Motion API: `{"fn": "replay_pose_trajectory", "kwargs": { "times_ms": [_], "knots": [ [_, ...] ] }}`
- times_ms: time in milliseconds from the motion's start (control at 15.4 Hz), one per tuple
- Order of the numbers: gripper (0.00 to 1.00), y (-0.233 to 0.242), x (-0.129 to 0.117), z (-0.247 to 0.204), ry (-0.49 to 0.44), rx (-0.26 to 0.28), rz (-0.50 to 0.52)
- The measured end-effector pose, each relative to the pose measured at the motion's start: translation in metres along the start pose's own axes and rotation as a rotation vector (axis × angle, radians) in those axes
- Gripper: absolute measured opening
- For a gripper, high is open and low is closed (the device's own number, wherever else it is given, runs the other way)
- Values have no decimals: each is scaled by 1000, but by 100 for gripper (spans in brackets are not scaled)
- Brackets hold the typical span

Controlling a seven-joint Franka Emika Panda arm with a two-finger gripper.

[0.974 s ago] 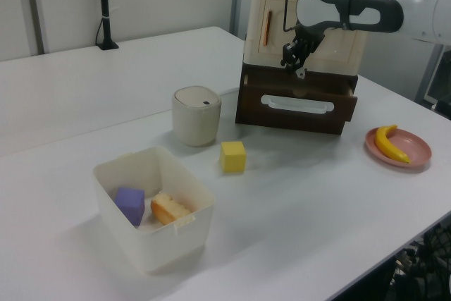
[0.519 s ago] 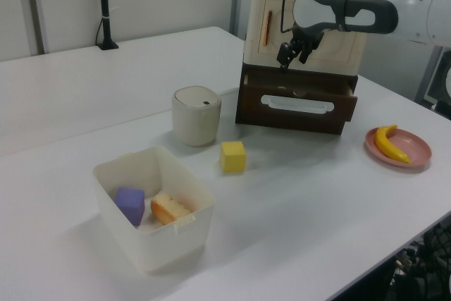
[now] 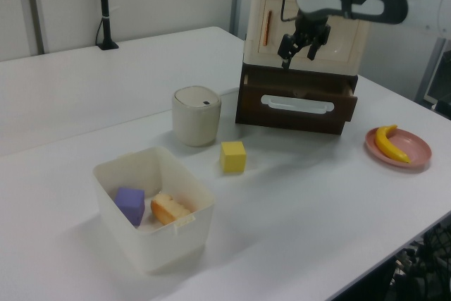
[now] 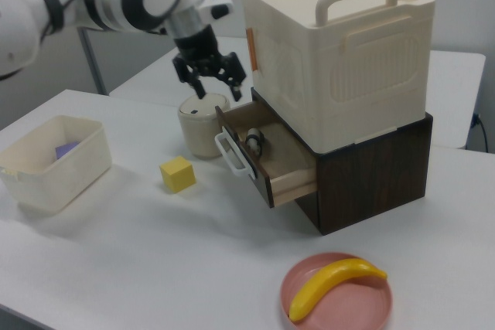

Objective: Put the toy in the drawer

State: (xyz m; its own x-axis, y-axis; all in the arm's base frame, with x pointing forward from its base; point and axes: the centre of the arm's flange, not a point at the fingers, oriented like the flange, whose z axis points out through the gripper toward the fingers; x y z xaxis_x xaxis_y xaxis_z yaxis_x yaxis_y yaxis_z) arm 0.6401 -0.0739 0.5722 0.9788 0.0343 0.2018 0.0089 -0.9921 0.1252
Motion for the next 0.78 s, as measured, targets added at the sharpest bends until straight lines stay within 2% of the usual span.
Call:
{"fn": "replay_pose_trajectory", "kwargs": {
  "times_ms": [195, 325, 519, 779],
  "knots": [
    [100, -21, -23, -28, -107, 10, 65],
    [100, -37, -37, -46, -163, 39, 112],
    [100, -48, -50, -64, -159, 59, 108],
    [100, -68, -50, -67, -156, 102, 104]
  ]
}}
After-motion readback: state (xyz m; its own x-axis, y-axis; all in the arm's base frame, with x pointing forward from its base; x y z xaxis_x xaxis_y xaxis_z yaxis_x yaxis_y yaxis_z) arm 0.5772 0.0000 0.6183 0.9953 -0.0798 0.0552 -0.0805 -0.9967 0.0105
